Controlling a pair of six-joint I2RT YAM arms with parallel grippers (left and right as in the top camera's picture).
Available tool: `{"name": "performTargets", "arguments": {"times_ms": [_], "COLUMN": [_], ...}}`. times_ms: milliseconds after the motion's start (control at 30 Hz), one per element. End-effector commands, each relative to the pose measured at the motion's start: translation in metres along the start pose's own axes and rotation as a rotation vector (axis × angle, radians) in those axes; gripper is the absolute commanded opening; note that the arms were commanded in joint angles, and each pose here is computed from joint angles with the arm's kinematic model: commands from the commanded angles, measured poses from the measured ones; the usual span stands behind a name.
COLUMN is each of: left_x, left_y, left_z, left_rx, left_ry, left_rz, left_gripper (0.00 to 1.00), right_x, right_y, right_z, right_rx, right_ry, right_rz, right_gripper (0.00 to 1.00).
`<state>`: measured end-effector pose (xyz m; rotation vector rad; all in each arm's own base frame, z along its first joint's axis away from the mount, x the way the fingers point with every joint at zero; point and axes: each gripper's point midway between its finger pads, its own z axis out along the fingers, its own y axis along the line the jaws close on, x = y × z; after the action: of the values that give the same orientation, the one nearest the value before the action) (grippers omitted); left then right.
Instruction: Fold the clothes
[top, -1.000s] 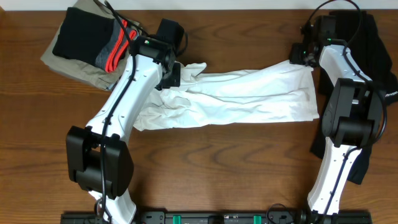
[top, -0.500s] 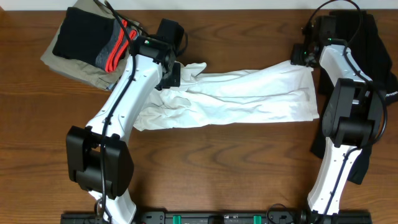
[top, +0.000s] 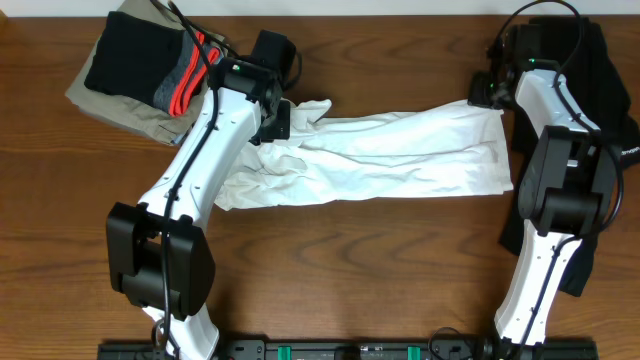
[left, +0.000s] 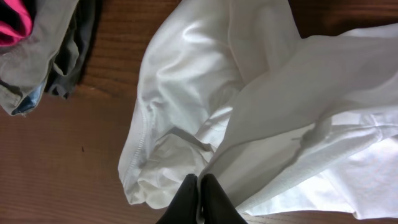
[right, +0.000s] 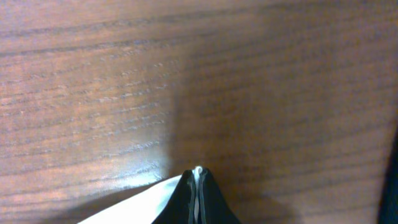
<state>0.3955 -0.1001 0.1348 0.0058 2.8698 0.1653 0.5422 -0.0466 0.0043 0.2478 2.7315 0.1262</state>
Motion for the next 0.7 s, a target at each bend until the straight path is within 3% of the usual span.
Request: {"name": "performTargets", "arguments": {"times_ms": [0, 300, 667], "left_x": [0.001, 0.001, 0.036], "left_y": [0.006, 0.015, 0.026], "left_z": [0.003, -0.002, -0.007], "left_rx": [-0.012, -0.016, -0.058], "left_ry": [0.012, 0.013, 0.151], "left_rz": [-0.019, -0.036, -0.009], "left_gripper": [0.06, 0.06, 0.06], "right_x": [-0.013, -0.001, 0.068], "right_y": [-0.003, 0.000, -0.004], "right_z": [-0.012, -0.072, -0.105], "right_rx": [-0.019, -0.008, 0.008], "right_ry": [-0.006, 0.142, 0.434], "right_rz": [0.032, 0.010, 0.019], "right_gripper": [0.01, 0.01, 0.01]}}
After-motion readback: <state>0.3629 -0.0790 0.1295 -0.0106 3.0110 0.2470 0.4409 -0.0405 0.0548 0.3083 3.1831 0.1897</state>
